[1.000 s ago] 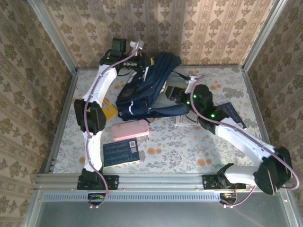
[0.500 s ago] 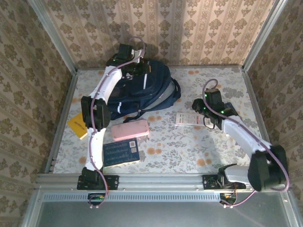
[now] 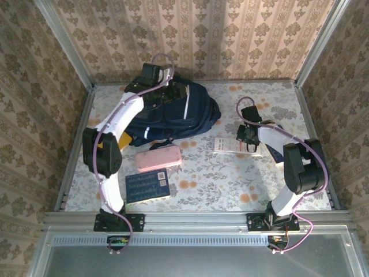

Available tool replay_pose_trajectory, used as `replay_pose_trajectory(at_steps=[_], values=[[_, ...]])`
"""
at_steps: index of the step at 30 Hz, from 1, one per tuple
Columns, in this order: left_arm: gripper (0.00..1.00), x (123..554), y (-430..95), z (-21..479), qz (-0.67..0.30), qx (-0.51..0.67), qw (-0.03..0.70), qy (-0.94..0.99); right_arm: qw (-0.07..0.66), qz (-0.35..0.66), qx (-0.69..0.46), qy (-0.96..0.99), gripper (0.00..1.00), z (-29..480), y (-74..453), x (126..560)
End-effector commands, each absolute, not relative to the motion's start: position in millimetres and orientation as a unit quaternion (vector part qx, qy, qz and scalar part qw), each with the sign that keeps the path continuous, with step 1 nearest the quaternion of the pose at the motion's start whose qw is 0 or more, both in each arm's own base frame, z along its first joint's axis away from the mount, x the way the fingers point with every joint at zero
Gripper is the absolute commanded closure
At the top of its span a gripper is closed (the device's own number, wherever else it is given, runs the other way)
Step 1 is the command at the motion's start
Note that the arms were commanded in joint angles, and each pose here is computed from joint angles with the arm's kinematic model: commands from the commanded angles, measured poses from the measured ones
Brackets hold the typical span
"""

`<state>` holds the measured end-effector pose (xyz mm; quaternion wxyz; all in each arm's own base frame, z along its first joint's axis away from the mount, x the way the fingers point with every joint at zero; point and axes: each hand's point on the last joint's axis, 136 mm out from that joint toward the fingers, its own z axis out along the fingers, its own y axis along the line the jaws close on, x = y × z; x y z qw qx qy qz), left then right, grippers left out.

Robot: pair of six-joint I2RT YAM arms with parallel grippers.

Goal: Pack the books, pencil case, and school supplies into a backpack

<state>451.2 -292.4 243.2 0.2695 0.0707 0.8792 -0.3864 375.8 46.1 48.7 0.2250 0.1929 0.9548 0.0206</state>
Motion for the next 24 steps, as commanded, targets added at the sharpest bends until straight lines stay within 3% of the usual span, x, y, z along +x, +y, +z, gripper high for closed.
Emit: replay_pose_trajectory(at_steps=[1, 8, 15, 19, 21, 24], values=[[0.43, 430, -311, 262, -0.406, 0.085, 0.286, 0.864, 0.188, 0.004, 0.197, 0.962, 0.85, 28, 44, 359], [0.41, 364, -372, 223, -0.428, 0.157, 0.198, 0.868, 0.161, 0.043, 0.167, 0.972, 0.79, 16, 73, 351], [0.40, 352, -373, 164, -0.416, 0.096, 0.100, 0.898, 0.183, 0.098, 0.125, 0.970, 0.75, 34, 111, 342], [0.39, 341, -363, 142, -0.384, 0.091, 0.077, 0.915, 0.183, 0.208, 0.107, 0.955, 0.65, 61, 147, 334], [0.38, 337, -356, 132, -0.368, 0.082, 0.065, 0.924, 0.199, 0.192, 0.116, 0.954, 0.59, 71, 136, 332], [0.37, 326, -351, 115, -0.352, 0.069, 0.038, 0.933, 0.234, 0.144, 0.158, 0.948, 0.41, 81, 102, 332]])
